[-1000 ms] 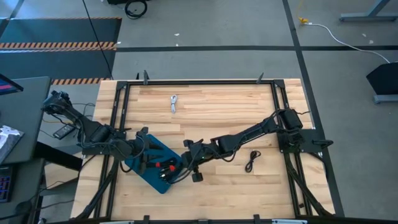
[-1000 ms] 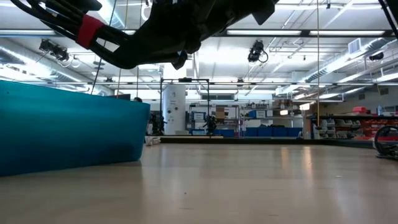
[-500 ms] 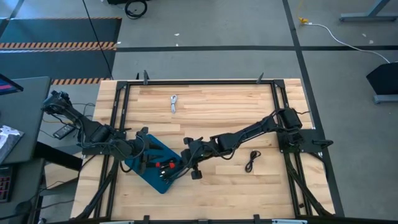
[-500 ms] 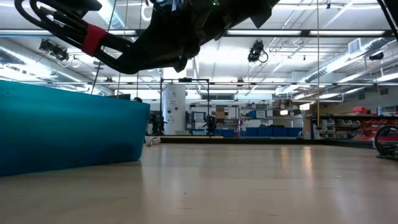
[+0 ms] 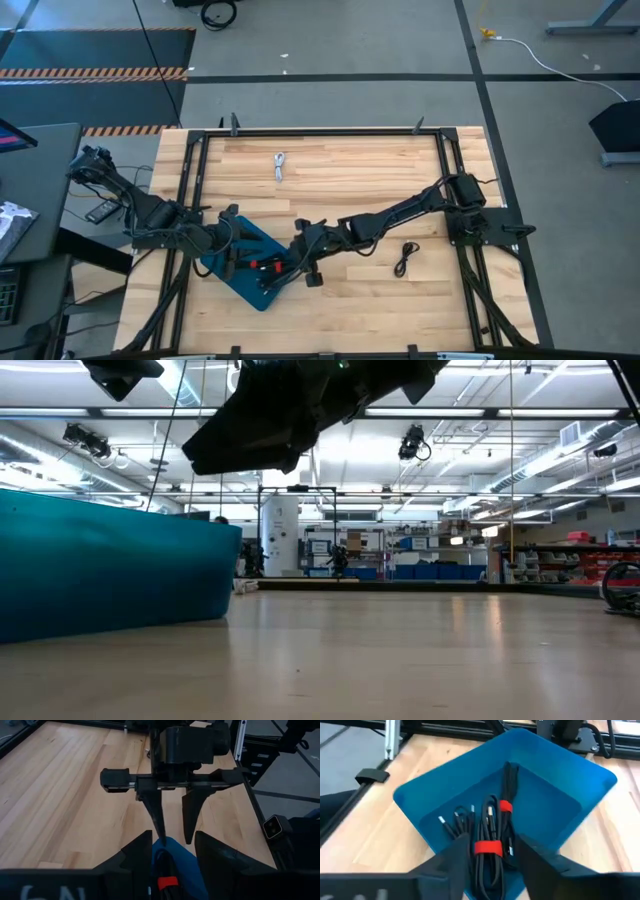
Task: Pick and place USB-C Cables
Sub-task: Put the black charger cable into the blue bin, then put the white charger cable into the blue bin
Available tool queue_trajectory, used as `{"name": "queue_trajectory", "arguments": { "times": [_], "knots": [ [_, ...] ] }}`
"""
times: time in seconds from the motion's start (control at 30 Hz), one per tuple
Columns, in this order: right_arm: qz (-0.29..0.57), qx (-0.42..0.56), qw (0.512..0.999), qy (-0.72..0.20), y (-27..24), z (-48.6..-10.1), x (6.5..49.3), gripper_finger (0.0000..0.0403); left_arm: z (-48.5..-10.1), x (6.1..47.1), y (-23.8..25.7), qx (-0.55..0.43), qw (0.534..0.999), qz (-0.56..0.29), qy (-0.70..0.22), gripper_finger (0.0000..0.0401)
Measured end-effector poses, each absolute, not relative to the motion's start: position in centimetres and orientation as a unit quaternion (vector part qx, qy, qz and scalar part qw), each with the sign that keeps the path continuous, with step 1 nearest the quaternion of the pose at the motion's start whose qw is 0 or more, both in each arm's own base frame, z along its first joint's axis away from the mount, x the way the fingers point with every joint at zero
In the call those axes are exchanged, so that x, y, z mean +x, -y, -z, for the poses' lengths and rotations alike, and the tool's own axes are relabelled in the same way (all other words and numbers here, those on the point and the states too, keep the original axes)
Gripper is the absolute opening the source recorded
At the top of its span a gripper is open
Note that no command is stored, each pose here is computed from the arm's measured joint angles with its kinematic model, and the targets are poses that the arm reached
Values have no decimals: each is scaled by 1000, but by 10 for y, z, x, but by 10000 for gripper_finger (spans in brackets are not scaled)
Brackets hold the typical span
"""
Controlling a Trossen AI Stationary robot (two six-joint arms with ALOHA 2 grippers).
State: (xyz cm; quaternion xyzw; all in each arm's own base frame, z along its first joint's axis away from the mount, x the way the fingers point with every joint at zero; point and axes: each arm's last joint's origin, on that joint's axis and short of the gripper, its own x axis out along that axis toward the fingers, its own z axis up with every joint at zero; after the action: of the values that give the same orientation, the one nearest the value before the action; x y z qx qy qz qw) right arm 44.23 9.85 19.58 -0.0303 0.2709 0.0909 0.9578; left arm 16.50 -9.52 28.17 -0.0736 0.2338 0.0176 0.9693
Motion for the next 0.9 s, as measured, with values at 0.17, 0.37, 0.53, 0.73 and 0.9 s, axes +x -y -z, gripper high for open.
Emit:
{"name": "queue_trajectory", "arguments": {
  "times": [0.17, 0.37, 0.53, 0.73, 0.9],
  "knots": [
    [-51, -51, 947, -314, -94, -197, 434, 218, -282, 165, 95, -74, 969, -18, -234, 156],
    [-27, -33, 902, -430, -83, -216, 401, 235, -283, 165, 93, -45, 973, -43, -221, 156],
    [10, -2, 848, -531, -76, -234, 363, 228, -288, 169, 88, 6, 978, -109, -178, 156],
    [113, 60, 743, -657, -75, -237, 321, 217, -296, 175, 82, 56, 980, -118, -151, 156],
    [164, 78, 693, -697, -88, -237, 303, 213, -297, 178, 79, 73, 979, -123, -148, 156]
  ]
}}
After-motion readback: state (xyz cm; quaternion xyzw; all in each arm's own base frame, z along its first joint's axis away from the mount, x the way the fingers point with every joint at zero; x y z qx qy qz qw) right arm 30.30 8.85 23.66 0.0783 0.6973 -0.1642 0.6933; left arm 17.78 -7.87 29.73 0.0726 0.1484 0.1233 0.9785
